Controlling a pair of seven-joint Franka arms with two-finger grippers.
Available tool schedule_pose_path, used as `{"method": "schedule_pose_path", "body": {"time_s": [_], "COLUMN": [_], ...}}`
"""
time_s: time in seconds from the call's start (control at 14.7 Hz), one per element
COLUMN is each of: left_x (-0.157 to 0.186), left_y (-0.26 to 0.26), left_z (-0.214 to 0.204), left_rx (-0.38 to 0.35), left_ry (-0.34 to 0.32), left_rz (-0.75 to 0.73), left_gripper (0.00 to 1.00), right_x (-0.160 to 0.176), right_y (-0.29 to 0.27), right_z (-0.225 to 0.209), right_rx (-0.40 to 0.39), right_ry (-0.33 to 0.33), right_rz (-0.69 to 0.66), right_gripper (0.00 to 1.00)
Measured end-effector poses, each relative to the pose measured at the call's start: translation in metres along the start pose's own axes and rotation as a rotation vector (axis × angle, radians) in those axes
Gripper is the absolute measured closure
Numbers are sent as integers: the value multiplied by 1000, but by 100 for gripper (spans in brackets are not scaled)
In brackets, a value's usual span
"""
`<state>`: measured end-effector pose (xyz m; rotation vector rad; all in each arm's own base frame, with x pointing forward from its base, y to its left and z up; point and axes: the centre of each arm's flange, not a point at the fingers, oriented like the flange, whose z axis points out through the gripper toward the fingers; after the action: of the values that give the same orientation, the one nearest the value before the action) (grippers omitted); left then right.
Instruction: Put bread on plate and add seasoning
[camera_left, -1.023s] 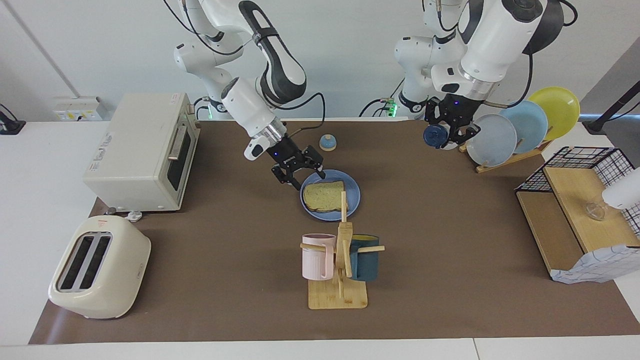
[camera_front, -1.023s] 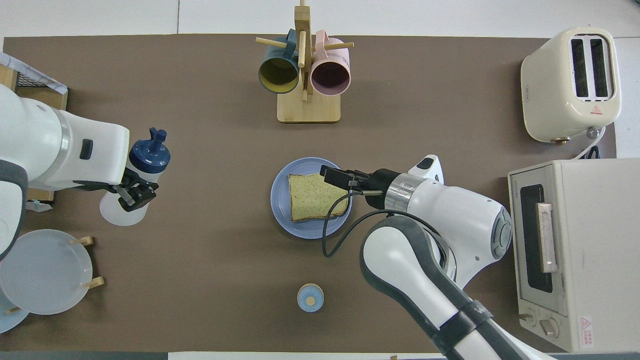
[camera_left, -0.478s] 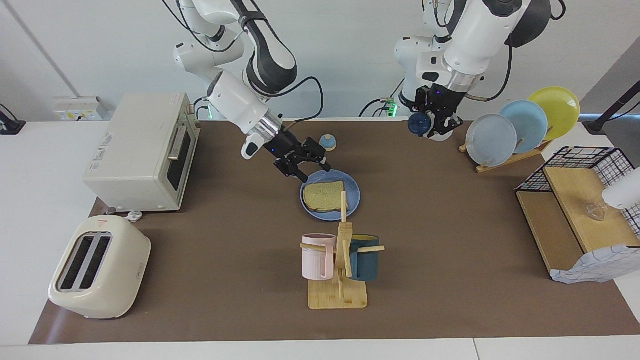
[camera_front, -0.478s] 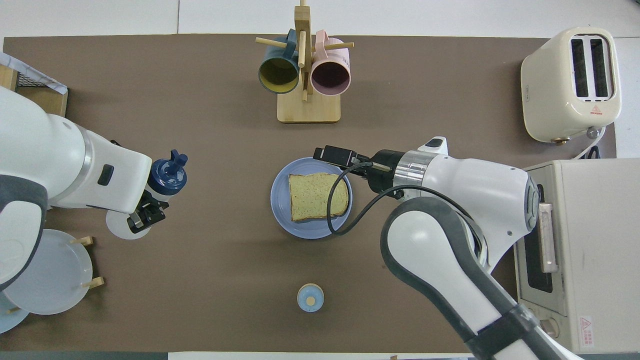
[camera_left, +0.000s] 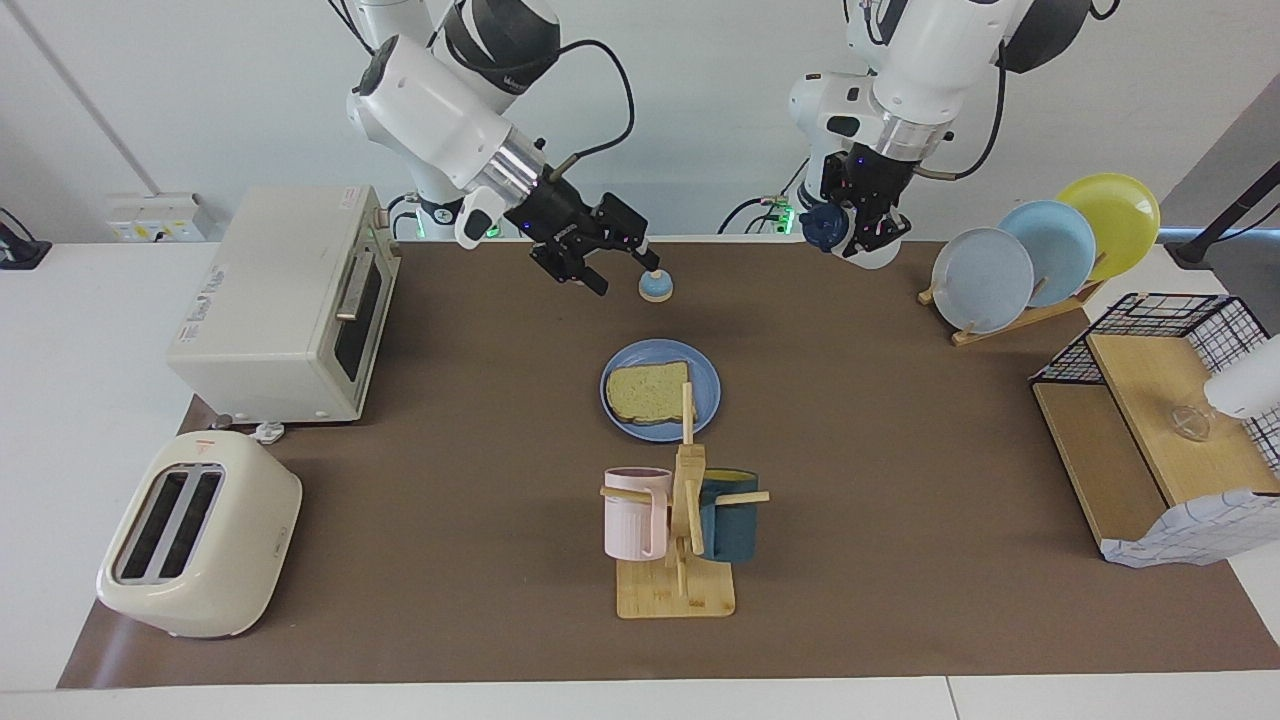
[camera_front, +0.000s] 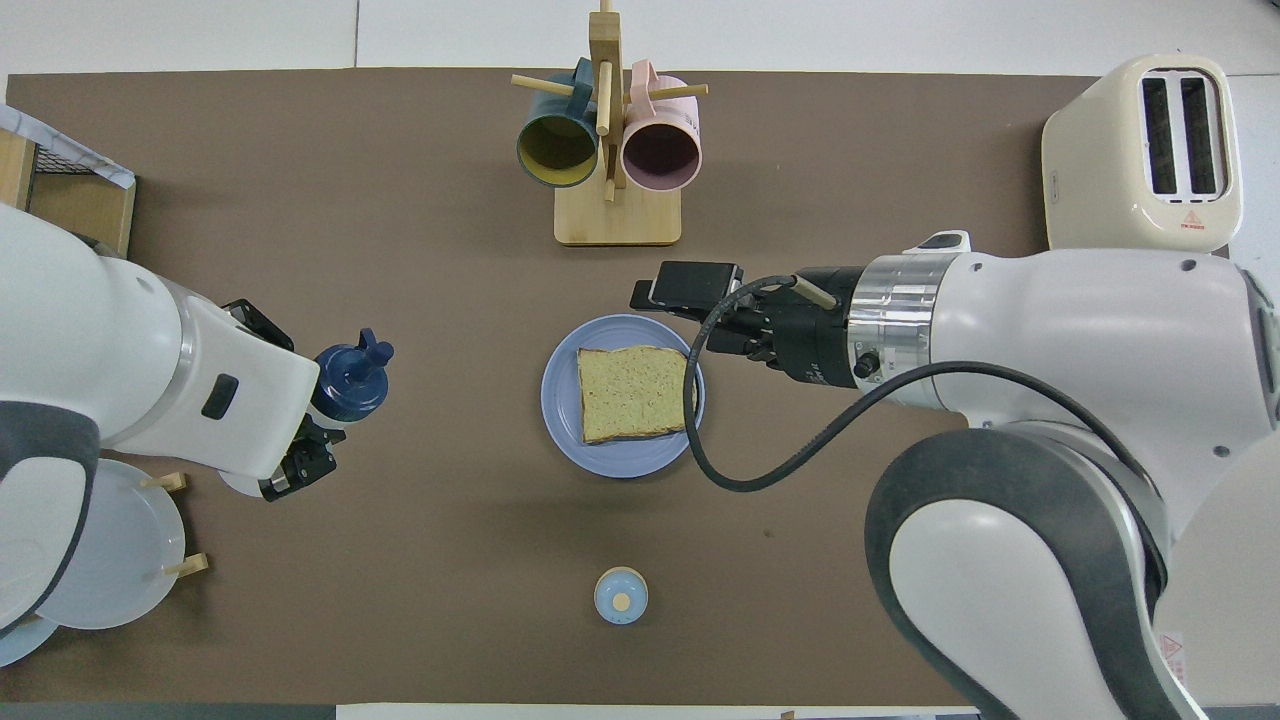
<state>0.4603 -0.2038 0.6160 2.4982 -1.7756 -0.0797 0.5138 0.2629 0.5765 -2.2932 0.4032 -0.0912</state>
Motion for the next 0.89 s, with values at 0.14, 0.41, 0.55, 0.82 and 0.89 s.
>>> {"method": "schedule_pose_path", "body": {"time_s": [0.14,0.41,0.55,0.82,0.89], "left_x": [2,11,15,26,28], "left_y": [8,21,26,41,44], "left_z": [-3,-3,-2,1,1], "left_rx": [0,-1,-1,-2,-2], "left_ry": [-5,-15,-18,-26,-27], "left_rz": [12,38,46,48,50], "left_gripper": [59,59,59,59,59], "right_x": [-11,-34,-49,-76,-74], "right_y": [-17,-50,-65,-78,-77], "right_z": [-1,-2,1,15,15], "right_rx": [11,26,2,-74,-77], "right_ry": [-4,-14,-8,8,11], "right_rz": [33,68,53,-22,-23], "right_gripper": [0,2,15,18,18]}}
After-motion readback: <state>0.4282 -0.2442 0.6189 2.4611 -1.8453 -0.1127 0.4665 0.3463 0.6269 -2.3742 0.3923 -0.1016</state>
